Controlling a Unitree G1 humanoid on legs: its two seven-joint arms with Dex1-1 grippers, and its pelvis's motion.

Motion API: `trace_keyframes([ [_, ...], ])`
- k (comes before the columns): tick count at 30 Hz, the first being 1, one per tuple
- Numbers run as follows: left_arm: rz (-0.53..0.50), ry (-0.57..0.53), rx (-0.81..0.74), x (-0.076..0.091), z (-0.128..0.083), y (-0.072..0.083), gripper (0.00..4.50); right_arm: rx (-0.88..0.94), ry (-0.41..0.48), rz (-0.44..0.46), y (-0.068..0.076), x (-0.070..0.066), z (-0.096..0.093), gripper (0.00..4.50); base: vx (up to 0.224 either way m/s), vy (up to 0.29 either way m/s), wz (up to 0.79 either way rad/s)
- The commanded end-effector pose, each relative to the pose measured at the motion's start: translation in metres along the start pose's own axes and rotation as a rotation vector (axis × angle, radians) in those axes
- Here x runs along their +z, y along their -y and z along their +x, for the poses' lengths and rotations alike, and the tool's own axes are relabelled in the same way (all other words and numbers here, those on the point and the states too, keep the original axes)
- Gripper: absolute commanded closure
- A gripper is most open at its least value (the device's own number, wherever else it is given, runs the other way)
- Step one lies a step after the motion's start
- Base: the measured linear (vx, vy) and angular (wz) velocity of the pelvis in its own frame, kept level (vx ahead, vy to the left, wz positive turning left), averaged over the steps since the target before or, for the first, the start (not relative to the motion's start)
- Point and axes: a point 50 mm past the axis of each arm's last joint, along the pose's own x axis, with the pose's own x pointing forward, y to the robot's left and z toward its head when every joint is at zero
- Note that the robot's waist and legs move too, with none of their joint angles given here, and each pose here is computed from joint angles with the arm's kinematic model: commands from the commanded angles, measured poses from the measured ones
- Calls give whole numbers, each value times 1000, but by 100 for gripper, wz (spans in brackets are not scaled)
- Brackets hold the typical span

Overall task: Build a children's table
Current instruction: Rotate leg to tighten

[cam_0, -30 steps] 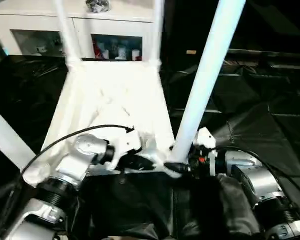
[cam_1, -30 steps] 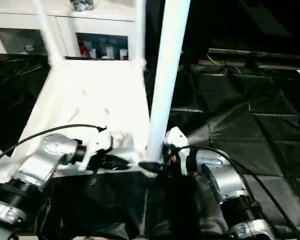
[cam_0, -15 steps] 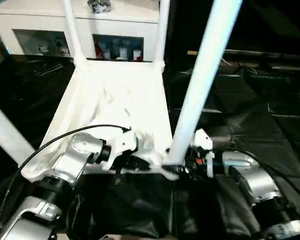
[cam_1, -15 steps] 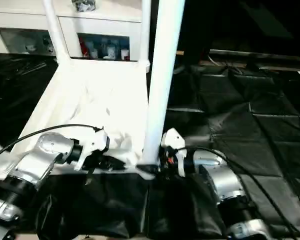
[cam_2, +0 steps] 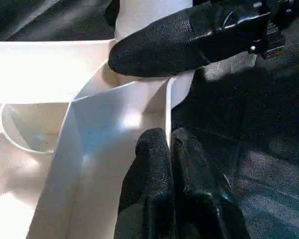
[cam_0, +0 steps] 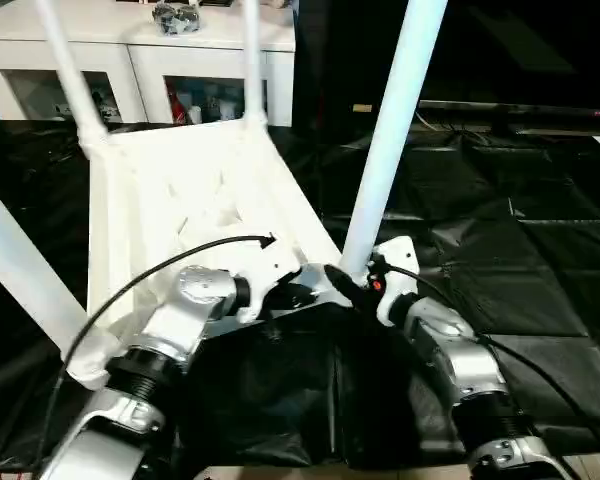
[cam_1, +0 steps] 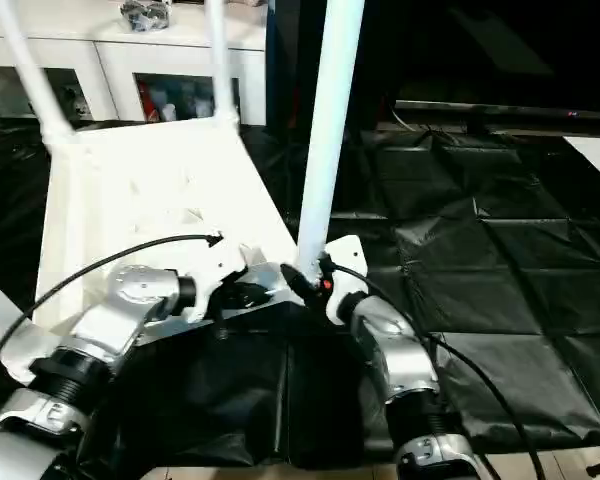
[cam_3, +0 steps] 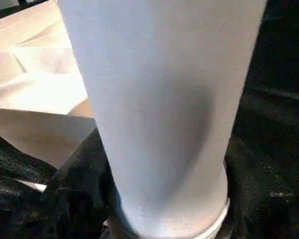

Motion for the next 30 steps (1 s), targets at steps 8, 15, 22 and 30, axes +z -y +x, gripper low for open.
trace_keyframes([
  [8, 91, 38, -229, 7, 7, 24, 450, 442, -82, -125, -19, 6, -9, 78, 0, 0, 0],
  [15, 126, 24, -320, -1, -8, 23, 450, 607, -145, -160, -10, 8, -29, 78, 14, -1, 0],
  [22, 140, -22, -390, -8, -23, 14, 450, 691, -220, -171, 2, 9, -42, 121, 0, 0, 0],
  [30, 140, -34, -427, -10, -28, 12, 450, 734, -223, -150, -3, 9, -43, 175, 0, 0, 0],
])
